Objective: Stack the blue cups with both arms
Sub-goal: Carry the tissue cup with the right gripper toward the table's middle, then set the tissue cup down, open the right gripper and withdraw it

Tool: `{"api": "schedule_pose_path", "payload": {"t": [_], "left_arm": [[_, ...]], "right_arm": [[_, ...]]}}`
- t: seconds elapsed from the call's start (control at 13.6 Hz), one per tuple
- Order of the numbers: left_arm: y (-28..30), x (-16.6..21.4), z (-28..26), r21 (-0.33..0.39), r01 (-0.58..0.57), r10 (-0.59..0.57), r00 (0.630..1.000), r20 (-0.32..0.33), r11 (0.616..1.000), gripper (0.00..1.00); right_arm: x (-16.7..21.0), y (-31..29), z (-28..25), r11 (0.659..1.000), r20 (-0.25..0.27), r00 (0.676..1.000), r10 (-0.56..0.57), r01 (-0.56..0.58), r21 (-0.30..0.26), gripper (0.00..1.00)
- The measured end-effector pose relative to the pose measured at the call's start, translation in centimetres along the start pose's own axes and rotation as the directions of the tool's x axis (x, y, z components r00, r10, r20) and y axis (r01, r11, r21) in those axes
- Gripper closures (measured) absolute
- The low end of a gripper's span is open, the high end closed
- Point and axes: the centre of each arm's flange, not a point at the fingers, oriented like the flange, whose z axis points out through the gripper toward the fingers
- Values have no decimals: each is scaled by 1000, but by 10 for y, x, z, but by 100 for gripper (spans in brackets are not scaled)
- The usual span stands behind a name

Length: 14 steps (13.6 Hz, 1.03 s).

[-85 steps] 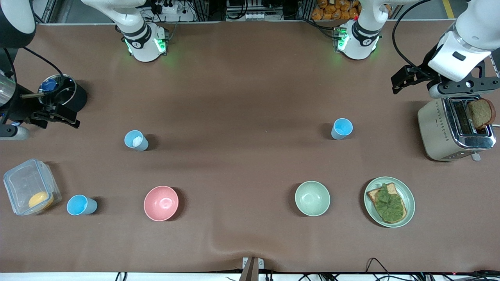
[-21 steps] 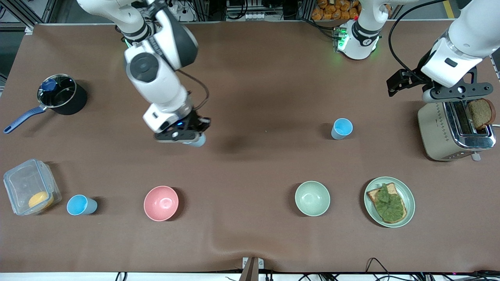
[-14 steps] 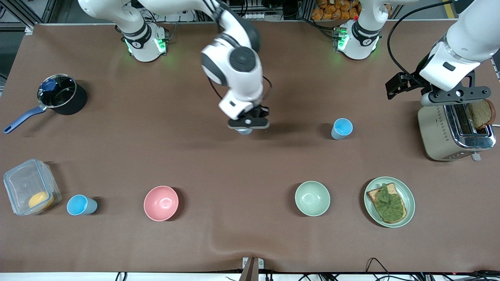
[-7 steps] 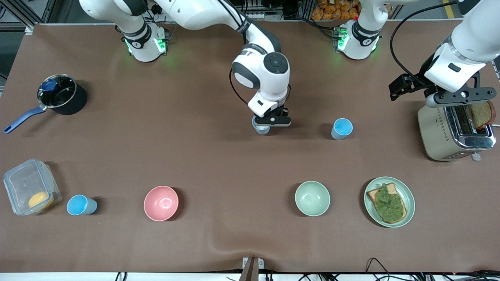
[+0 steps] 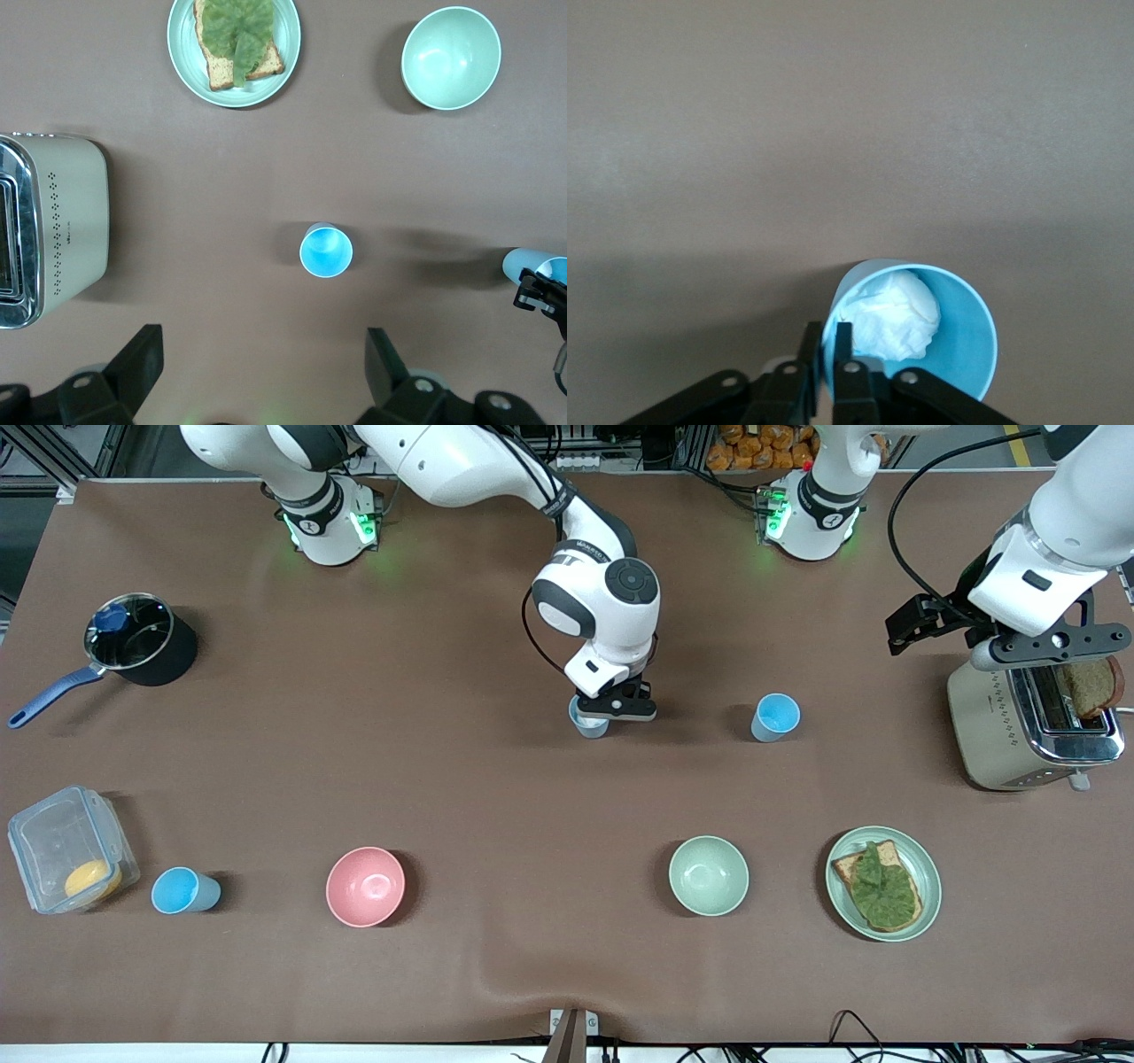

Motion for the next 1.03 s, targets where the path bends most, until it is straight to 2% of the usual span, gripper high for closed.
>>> {"api": "schedule_pose_path", "payload": {"t": [0.37, 0.51, 0.59, 0.81, 1.03], "left_arm": [[-1, 1, 0, 0, 2, -2, 1000, 1, 1000, 0], [-1, 1, 1, 0, 2, -2, 1000, 2, 1000, 0], [-1, 1, 2, 1, 2, -2, 1000, 4, 1000, 0], [1, 4, 8, 3, 0, 0, 1000, 14, 1000, 0], [3, 10, 17, 4, -2, 2, 1000, 28, 1000, 0]], "right_arm": [[26, 7, -10, 996, -18, 996, 85, -84, 19, 33], [36, 12, -24, 995, -14, 995, 100, -99, 6, 9], [38, 13, -37, 995, -13, 995, 103, -103, 1, 1], [43, 29, -97, 993, -1, 994, 112, -112, -36, 0], [90, 91, -146, 989, 62, 987, 146, -145, -16, 0]]}}
